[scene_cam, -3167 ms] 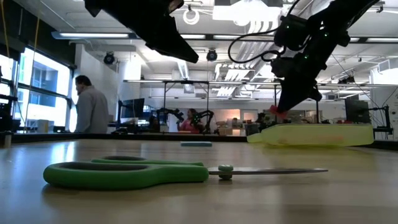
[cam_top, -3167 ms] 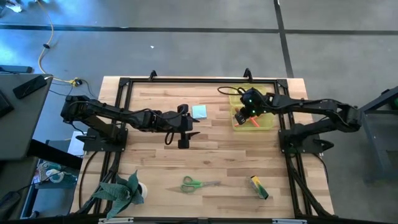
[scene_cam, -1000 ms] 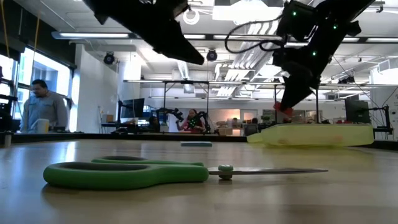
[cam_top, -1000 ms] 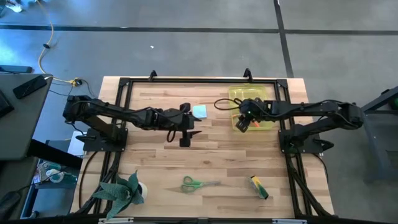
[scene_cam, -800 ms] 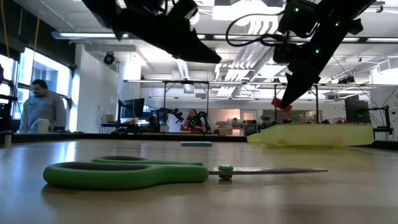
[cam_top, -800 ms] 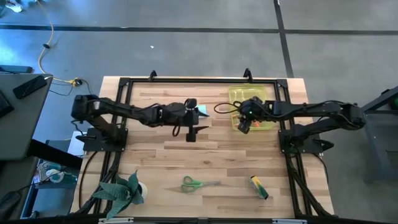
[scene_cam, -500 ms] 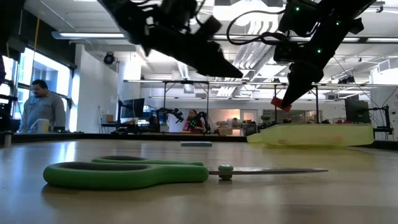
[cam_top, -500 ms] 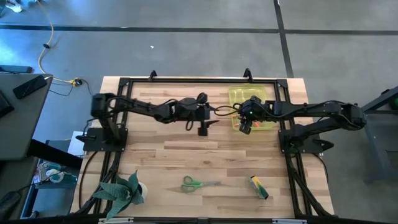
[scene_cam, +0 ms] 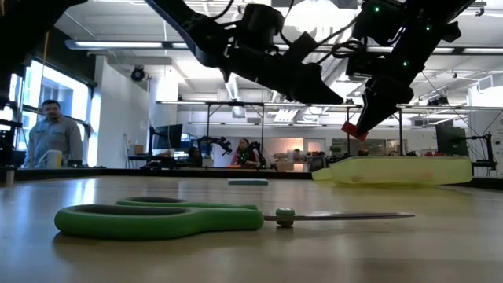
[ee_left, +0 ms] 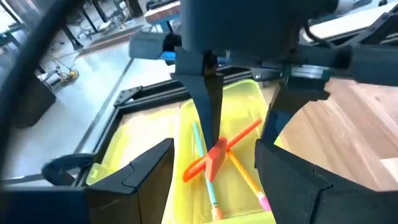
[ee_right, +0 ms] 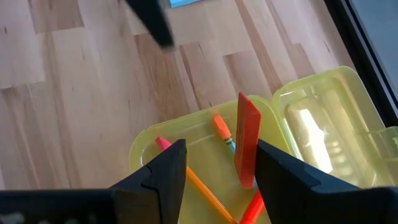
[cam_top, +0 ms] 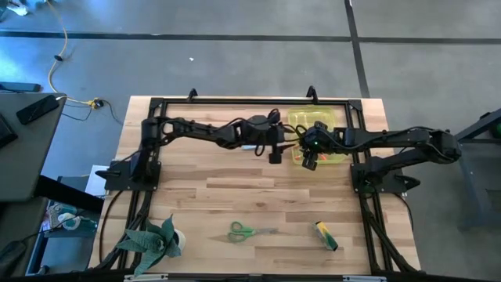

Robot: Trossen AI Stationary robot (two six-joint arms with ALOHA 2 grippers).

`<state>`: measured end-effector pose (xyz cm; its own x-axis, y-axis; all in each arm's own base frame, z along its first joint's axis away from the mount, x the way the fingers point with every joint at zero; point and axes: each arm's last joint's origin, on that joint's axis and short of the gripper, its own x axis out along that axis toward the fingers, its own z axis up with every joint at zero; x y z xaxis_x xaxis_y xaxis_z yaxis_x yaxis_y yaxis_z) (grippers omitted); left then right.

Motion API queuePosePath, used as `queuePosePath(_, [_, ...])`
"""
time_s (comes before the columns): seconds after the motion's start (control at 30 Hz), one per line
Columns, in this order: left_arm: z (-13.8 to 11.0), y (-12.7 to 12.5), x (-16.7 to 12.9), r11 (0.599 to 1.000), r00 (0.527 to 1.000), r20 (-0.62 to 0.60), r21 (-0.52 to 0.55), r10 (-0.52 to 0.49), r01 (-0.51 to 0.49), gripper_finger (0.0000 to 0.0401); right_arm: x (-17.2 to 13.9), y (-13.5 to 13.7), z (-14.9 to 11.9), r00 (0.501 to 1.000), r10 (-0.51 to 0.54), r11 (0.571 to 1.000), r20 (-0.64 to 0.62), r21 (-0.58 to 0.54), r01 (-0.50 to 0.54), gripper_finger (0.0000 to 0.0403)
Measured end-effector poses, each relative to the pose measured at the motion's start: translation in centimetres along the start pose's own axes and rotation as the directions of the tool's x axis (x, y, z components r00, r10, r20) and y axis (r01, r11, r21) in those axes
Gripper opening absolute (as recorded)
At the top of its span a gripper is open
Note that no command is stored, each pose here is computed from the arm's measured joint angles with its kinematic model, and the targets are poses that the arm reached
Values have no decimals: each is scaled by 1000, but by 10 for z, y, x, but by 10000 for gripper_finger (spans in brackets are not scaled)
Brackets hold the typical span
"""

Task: Pack school essentials
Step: Put the orange eraser into the yellow storage box

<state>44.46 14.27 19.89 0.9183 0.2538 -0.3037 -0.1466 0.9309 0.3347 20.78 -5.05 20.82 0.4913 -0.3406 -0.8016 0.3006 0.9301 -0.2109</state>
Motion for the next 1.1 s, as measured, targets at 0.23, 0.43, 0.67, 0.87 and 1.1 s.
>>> queuePosePath(0.23, [-13, 3, 13, 1000, 999, -35, -8, -3, 3, 213, 0, -1, 0, 1000, -20, 1000, 1, 8, 20, 171])
queuePosePath(0.43, [-26, 7, 18, 1000, 998, -57, -15, 0, -1, 213, 0, -1, 4, 999, -21, 1000, 40, 2, 21, 171])
queuePosePath(0.67, [-27, 13, 18, 1000, 999, -39, -21, -23, 22, 213, 0, -1, 7, 997, -24, 1000, 72, -13, 25, 171])
queuePosePath(0.87, [-27, 12, 18, 998, 998, -23, -13, -56, 56, 213, -1, -2, 10, 992, -70, 997, 103, -5, 71, 171])
queuePosePath(1.1, [-27, 12, 18, 997, 997, -15, -4, -72, 72, 213, -1, -4, 10, 989, -114, 994, 96, 11, 113, 171])
